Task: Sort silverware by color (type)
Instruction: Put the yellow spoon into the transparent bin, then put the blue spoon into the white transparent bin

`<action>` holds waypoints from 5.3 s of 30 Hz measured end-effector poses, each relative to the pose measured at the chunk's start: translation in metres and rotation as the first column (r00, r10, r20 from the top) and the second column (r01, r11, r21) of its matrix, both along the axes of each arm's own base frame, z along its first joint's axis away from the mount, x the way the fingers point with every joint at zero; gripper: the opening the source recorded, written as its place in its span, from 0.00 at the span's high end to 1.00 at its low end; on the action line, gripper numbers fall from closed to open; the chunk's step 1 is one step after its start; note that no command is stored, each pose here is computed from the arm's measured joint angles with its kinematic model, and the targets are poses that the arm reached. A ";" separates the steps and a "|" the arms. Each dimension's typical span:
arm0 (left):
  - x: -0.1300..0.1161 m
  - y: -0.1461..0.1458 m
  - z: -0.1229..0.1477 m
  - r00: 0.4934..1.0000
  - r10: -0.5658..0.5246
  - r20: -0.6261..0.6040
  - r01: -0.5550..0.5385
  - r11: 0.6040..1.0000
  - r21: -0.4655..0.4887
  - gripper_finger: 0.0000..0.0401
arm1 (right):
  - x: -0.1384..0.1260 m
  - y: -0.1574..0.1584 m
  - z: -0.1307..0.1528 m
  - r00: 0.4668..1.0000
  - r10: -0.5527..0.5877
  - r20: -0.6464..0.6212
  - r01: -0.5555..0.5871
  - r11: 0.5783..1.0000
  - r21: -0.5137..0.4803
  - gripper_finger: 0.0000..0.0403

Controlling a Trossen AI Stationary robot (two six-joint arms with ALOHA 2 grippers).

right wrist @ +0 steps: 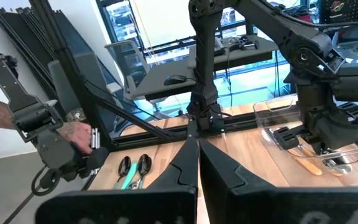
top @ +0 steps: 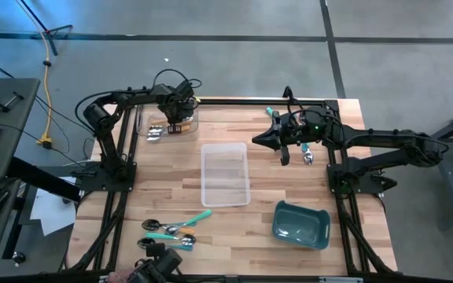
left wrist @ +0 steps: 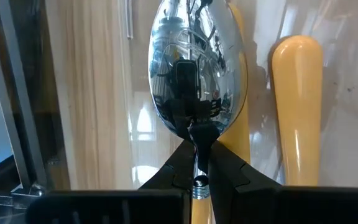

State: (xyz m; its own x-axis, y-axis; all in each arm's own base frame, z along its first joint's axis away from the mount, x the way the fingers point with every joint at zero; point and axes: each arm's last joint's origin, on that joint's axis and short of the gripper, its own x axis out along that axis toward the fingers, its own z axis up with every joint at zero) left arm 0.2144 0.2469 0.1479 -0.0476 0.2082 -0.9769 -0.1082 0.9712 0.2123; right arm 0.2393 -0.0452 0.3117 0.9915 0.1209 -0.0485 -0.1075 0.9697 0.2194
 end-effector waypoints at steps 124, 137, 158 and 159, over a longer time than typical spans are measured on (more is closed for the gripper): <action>-0.030 -0.203 0.178 -0.138 0.133 0.981 0.186 0.977 -0.107 0.64 | 0.000 0.000 -0.003 1.000 0.004 -0.025 -0.005 1.000 -0.022 1.00; -0.028 -0.202 0.157 -0.096 0.044 0.994 0.160 0.987 -0.028 0.64 | 0.000 0.000 -0.002 1.000 0.003 -0.013 -0.003 1.000 -0.025 1.00; -0.028 -0.201 0.157 -0.096 0.055 0.994 0.135 0.990 -0.042 0.84 | 0.000 0.000 -0.002 1.000 -0.001 -0.014 0.000 1.000 -0.026 1.00; -0.028 -0.201 0.157 -0.094 0.055 0.994 0.134 0.990 -0.042 0.88 | 0.000 0.000 -0.002 1.000 -0.001 -0.014 0.001 1.000 -0.026 1.00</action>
